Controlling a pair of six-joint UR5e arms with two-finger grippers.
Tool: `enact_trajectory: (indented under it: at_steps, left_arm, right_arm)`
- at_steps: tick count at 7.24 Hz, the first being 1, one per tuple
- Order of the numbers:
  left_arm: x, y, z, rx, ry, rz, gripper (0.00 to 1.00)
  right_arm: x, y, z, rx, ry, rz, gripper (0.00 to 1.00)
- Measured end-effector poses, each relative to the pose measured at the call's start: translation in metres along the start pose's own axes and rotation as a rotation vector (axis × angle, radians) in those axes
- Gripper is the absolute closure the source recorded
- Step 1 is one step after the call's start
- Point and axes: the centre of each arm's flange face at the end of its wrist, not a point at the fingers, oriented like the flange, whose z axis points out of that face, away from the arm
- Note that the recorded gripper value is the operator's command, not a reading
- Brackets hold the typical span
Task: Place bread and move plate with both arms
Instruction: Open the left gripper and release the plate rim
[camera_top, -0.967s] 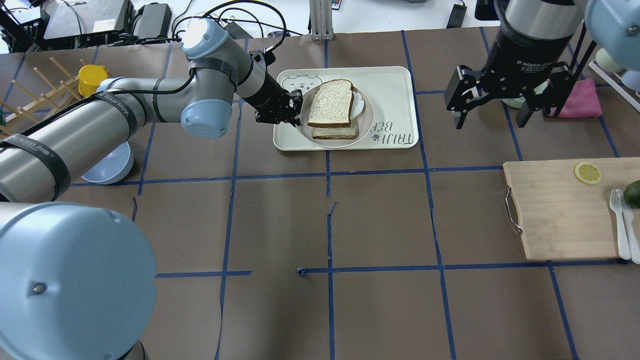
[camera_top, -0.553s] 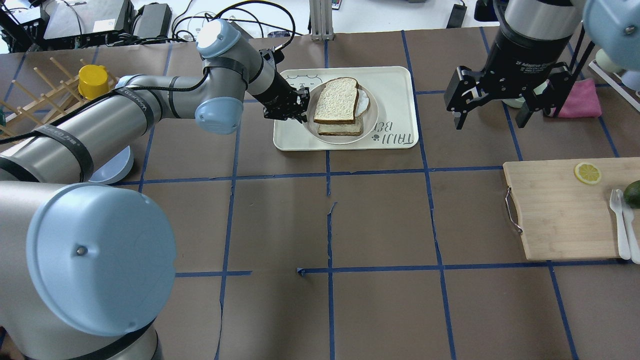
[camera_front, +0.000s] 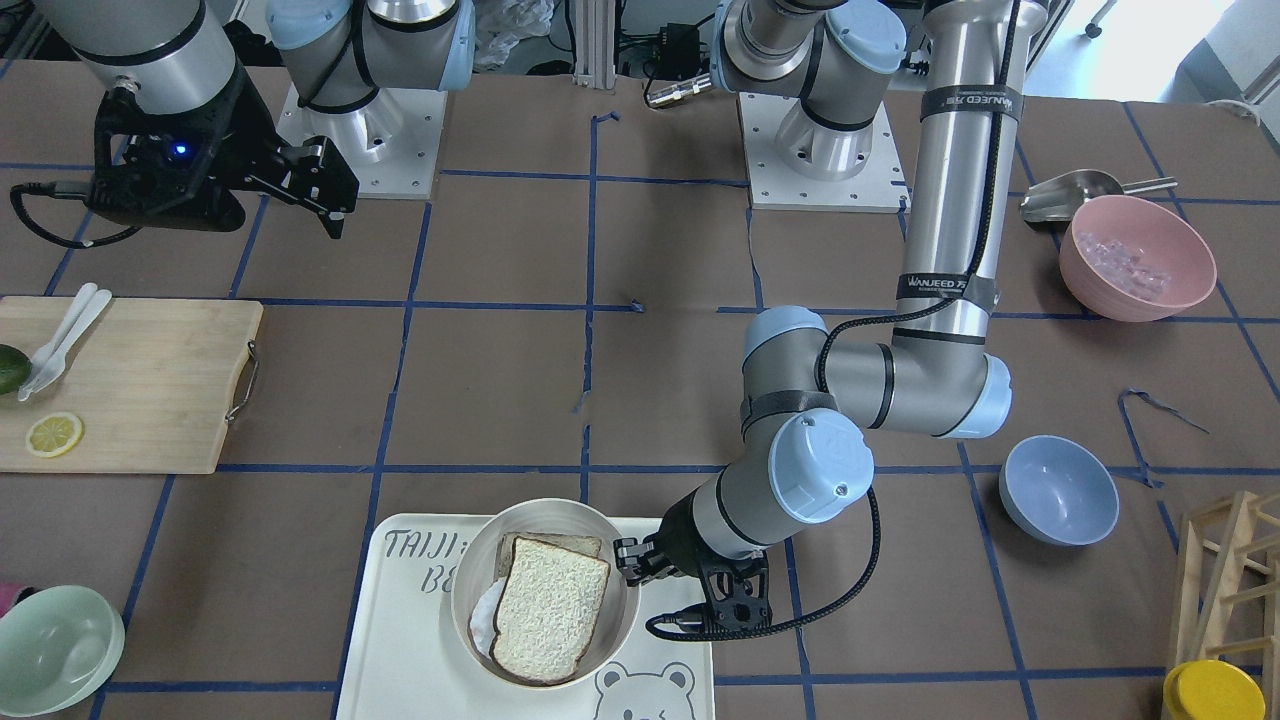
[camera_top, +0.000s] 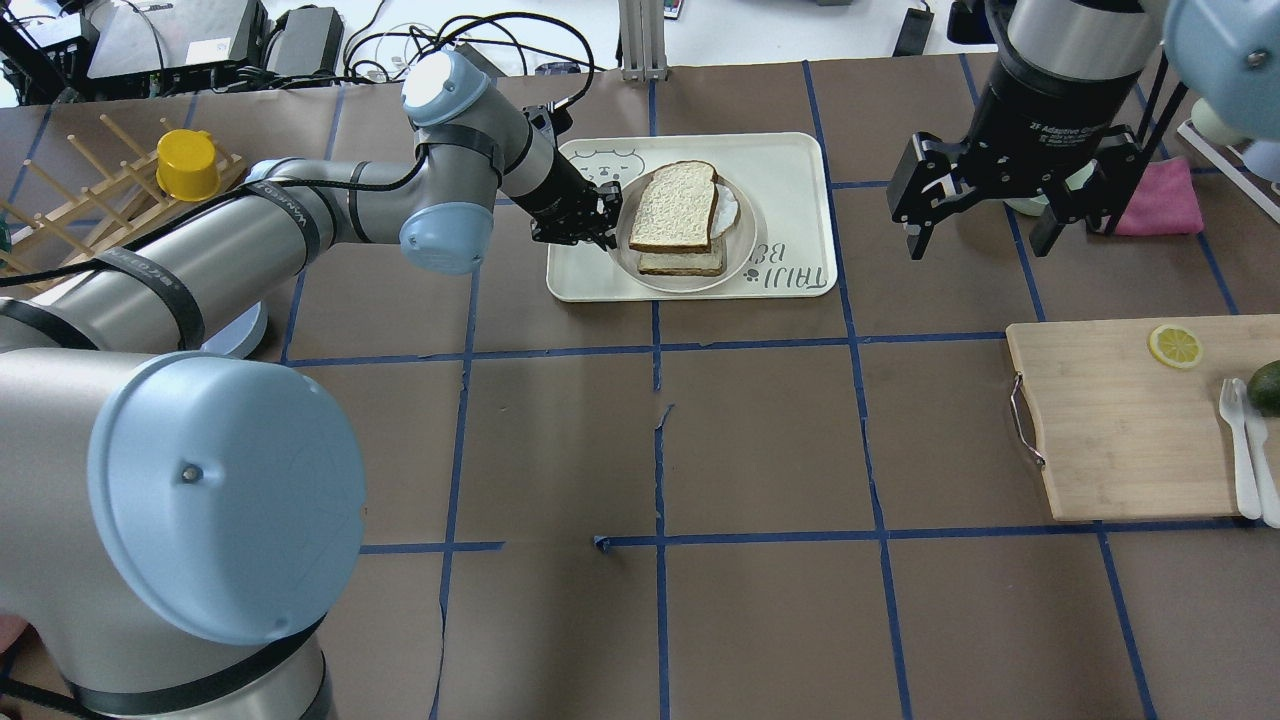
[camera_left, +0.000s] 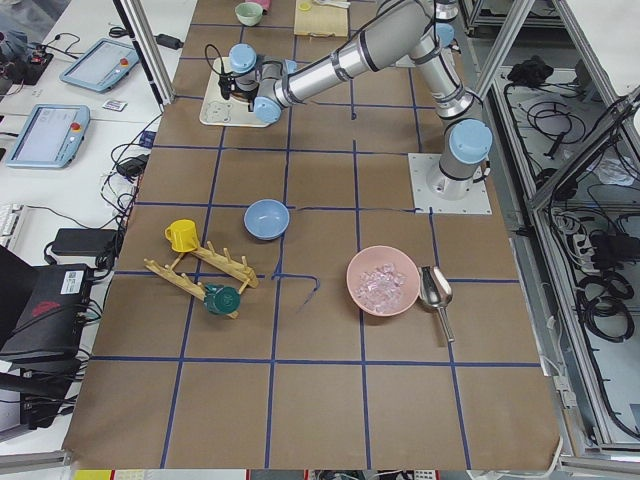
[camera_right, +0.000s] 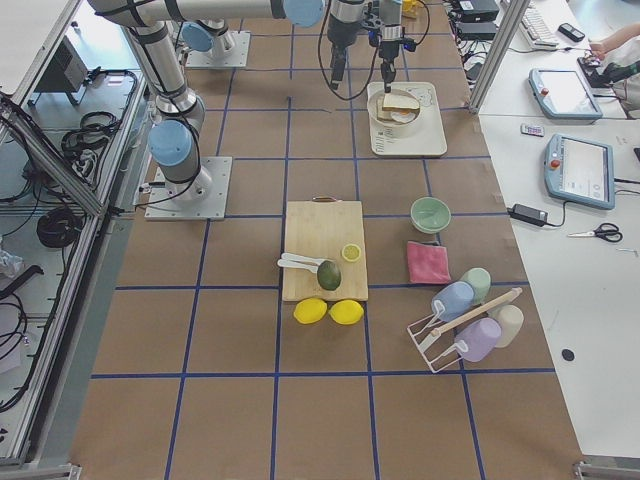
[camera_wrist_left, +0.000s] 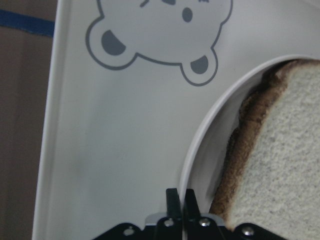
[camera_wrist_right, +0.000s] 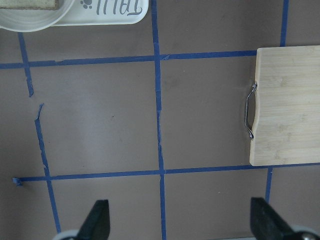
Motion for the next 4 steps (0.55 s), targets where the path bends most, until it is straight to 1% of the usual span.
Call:
enact_trajectory:
  at_steps: [4]
  left_arm:
    - [-0.0007,-0.0094,0.0080,0.029,0.009,0.014,1.00]
  right_arm:
    - [-0.0004,-0.0042,0.0042,-0.006,0.002,0.001,0.00]
